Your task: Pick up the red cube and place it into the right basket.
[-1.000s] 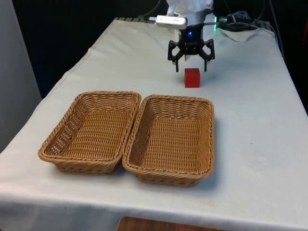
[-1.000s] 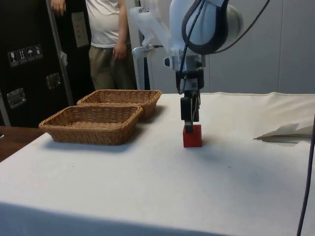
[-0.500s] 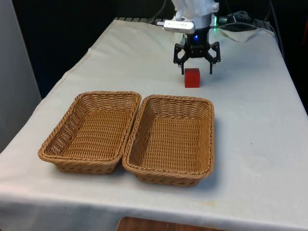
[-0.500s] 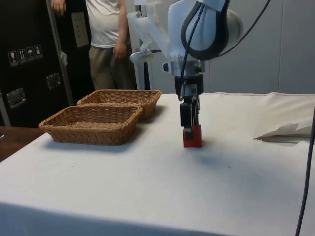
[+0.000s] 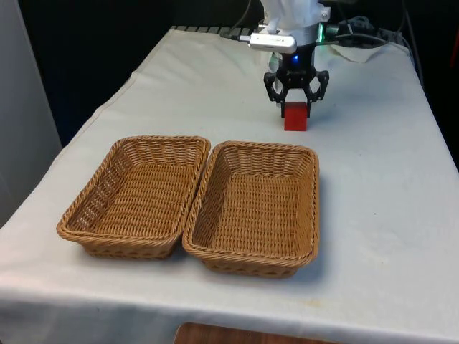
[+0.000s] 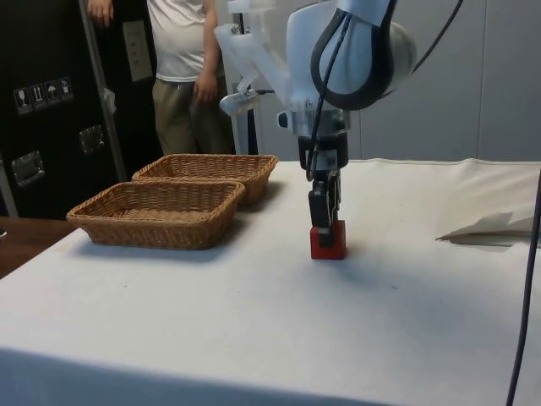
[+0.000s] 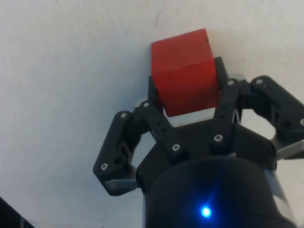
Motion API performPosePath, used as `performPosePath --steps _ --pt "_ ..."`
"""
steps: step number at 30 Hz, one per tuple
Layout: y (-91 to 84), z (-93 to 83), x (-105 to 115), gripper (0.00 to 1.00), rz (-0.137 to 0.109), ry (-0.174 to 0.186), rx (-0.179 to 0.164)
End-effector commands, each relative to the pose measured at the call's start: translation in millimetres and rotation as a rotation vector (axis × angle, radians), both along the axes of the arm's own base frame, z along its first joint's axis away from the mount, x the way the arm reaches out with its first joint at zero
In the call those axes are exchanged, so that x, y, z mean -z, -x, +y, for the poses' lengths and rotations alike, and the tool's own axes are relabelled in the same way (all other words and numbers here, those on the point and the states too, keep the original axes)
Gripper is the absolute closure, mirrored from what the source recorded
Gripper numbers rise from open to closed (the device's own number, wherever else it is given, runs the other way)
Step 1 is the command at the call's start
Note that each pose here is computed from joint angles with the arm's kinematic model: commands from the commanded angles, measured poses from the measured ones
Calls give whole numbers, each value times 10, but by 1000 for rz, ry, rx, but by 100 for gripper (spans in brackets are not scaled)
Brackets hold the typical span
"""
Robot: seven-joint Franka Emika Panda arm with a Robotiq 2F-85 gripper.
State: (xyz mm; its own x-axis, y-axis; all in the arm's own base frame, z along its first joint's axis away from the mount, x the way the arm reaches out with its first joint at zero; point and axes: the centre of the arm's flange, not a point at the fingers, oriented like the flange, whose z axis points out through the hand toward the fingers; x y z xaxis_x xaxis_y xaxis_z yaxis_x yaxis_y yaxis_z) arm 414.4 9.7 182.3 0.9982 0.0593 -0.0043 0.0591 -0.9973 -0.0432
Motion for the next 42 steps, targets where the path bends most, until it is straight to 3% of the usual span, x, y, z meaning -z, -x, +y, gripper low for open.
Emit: performPosePath --steps 1,9,18,22,26,27,32,33,34,42 --pt "-4 24 -2 98 -10 -3 3" --pt "-1 0 -4 98 -1 0 0" --pt "-39 8 -239 98 -24 -29 3" --pt "-46 -36 -365 98 -23 -31 6" --pt "-56 -35 -503 98 -35 -59 6" --pt "-61 -67 -521 98 -29 -45 9" --pt "-86 -98 -716 98 -35 -58 11" --pt "-76 -77 -724 98 -43 -73 8" --pt "-94 -106 -747 98 -36 -60 11" --pt "-298 -222 -1080 98 -37 -80 15"
